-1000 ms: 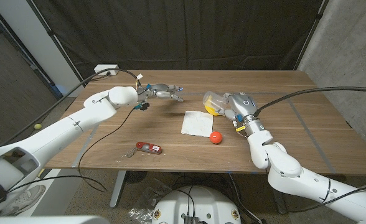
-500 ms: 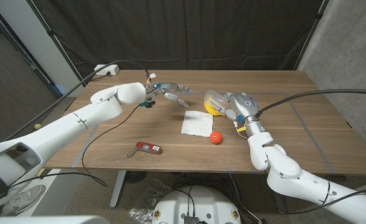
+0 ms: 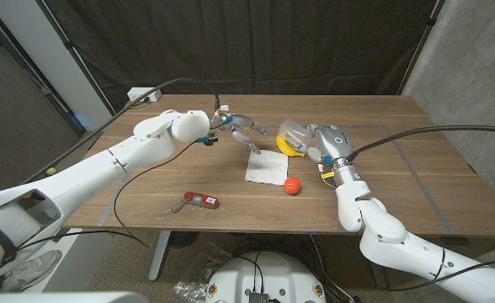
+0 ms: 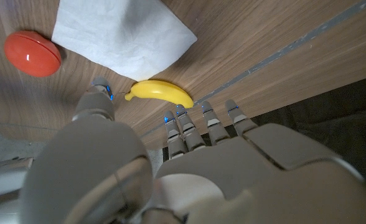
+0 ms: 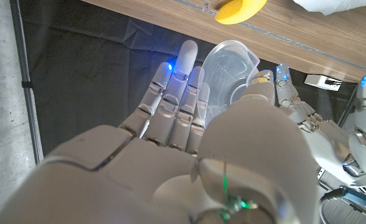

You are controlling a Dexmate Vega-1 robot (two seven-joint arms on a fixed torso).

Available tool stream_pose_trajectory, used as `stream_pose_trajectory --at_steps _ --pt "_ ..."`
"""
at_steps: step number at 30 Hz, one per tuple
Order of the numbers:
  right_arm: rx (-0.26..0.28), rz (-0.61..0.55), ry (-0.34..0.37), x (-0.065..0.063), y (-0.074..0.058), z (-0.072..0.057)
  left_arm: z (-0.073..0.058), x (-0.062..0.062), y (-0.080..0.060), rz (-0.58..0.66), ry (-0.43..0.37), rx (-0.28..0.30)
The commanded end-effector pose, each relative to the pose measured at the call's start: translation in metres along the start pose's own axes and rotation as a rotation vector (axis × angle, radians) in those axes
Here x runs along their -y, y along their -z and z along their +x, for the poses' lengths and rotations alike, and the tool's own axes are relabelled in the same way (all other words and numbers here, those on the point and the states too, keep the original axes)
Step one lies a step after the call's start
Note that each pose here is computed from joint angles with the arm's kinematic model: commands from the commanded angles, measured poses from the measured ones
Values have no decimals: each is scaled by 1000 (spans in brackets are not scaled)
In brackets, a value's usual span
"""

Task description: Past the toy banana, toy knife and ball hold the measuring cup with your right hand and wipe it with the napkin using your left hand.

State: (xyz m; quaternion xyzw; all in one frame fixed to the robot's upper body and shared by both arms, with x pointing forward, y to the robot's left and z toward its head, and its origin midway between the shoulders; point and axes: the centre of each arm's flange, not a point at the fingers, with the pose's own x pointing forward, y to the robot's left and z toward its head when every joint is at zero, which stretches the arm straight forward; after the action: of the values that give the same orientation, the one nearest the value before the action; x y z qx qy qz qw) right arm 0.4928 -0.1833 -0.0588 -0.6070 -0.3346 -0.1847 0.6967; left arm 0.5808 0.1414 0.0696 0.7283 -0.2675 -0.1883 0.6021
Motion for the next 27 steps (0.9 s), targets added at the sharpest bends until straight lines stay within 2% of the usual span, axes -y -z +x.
stream_pose_trajectory --at_steps 1,13,27 --pt "1 23 15 1 2 -1 0 4 -28 180 2 -22" --pt "-3 41 13 -1 6 -2 11 18 -37 297 35 -56" --pt "-5 55 16 -4 6 1 22 38 -46 332 105 -24"
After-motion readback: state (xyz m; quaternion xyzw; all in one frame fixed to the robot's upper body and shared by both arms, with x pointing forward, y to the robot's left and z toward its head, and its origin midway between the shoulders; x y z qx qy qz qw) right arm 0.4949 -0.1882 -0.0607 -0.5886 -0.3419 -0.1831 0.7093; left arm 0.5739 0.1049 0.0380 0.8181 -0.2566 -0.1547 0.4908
